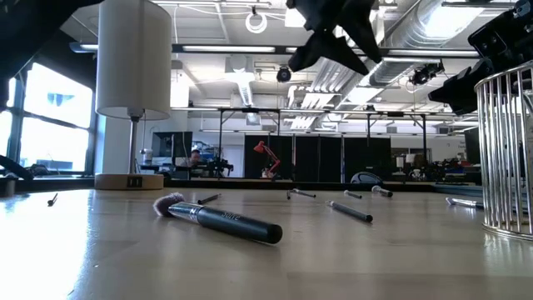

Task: Pick & Place Makeup Brushes
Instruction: Put the blush brush into the makeup holder, then put the eyeshadow brush into the pens makeup holder

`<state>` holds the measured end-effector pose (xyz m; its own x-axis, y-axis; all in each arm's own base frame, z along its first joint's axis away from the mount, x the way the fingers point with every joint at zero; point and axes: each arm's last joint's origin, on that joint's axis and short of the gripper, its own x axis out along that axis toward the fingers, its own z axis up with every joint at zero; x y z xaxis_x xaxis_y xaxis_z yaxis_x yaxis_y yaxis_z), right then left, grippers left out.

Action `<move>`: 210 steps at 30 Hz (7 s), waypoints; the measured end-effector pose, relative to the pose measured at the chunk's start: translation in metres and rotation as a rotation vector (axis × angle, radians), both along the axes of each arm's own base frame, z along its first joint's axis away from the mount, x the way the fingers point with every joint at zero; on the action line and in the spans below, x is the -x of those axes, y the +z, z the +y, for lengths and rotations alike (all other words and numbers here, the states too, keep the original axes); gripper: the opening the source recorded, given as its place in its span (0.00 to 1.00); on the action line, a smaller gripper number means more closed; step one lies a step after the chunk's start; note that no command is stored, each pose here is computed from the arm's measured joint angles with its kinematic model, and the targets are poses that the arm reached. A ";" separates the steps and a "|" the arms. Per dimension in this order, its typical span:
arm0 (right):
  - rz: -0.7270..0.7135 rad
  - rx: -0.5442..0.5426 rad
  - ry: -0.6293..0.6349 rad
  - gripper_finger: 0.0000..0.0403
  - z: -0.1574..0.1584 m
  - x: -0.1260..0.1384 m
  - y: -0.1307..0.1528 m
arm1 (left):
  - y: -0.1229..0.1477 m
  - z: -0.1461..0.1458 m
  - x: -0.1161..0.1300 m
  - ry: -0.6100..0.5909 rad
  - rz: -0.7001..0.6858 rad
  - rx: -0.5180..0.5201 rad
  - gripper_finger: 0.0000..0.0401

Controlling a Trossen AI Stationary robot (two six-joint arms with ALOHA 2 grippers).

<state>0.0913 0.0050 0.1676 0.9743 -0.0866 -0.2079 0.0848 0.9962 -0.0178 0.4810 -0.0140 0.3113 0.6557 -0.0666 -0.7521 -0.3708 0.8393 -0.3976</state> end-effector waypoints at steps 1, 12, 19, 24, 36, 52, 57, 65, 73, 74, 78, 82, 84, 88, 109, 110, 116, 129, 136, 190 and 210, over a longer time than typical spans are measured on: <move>0.000 0.000 0.000 0.00 0.000 0.000 0.000 | 0.000 -0.001 0.000 0.007 0.003 0.008 0.21; 0.000 0.000 0.000 0.00 0.000 0.000 0.000 | -0.003 -0.058 0.011 -0.161 0.060 -0.072 0.03; 0.000 0.000 0.000 0.00 0.000 0.000 0.000 | -0.002 -0.072 0.034 -0.209 0.186 -0.236 0.00; 0.000 0.000 -0.001 0.00 0.000 0.000 0.000 | -0.005 -0.065 0.053 -0.240 0.237 -0.278 0.00; -0.177 -0.123 -0.010 0.00 0.001 -0.004 0.013 | -0.038 -0.040 0.170 -0.165 0.107 -0.231 0.00; -0.267 -0.125 -0.496 0.00 -0.006 -0.080 0.079 | -0.108 -0.013 0.295 -0.059 -0.012 -0.146 0.00; -0.129 -0.051 -0.840 0.00 -0.025 -0.127 0.112 | -0.108 -0.009 0.298 -0.079 -0.024 -0.177 0.00; 0.300 -0.316 -1.093 0.00 -0.089 -0.157 0.143 | -0.109 -0.010 0.296 -0.145 -0.031 -0.218 0.00; 0.669 -0.568 -1.283 0.08 -0.164 -0.158 0.120 | -0.108 -0.010 0.296 -0.149 -0.036 -0.210 0.00; 0.698 -0.590 -1.289 0.11 -0.171 -0.157 0.114 | -0.108 -0.010 0.296 -0.151 -0.036 -0.207 0.00; 0.777 -0.690 -1.320 0.20 -0.197 -0.148 0.090 | -0.108 -0.011 0.296 -0.163 -0.036 -0.193 0.00; 0.848 -0.800 -1.341 0.27 -0.215 -0.131 0.062 | -0.109 -0.011 0.296 -0.166 -0.031 -0.190 0.00; 0.839 -0.834 -1.354 0.30 -0.221 -0.124 0.051 | -0.109 -0.011 0.296 -0.167 -0.031 -0.189 0.00; 0.778 -0.903 -1.341 0.33 -0.230 -0.116 0.033 | -0.109 -0.011 0.296 -0.170 -0.032 -0.193 0.00; 0.875 -0.907 -1.345 0.33 -0.250 -0.128 -0.032 | -0.109 -0.009 0.297 -0.136 -0.018 -0.238 0.00; 0.877 -0.903 -1.337 0.33 -0.250 -0.129 -0.033 | -0.109 -0.009 0.297 -0.136 -0.017 -0.238 0.00; 0.909 -0.902 -1.239 0.15 -0.250 -0.130 -0.033 | -0.109 -0.009 0.297 -0.162 -0.018 -0.261 0.00; 1.018 -0.734 -0.972 0.02 -0.206 -0.157 -0.013 | -0.109 -0.009 0.296 -0.226 -0.026 -0.327 0.00; 0.897 -0.508 -0.855 0.01 -0.163 -0.170 0.041 | -0.107 -0.009 0.295 -0.219 -0.049 -0.325 0.00; -0.007 -0.176 0.060 0.31 0.152 -0.076 0.056 | -0.112 -0.017 0.258 -0.146 -0.232 -0.177 0.00; -0.053 -0.219 -0.419 0.02 0.062 -0.087 0.077 | -0.067 0.043 0.226 0.364 -0.388 -0.242 0.43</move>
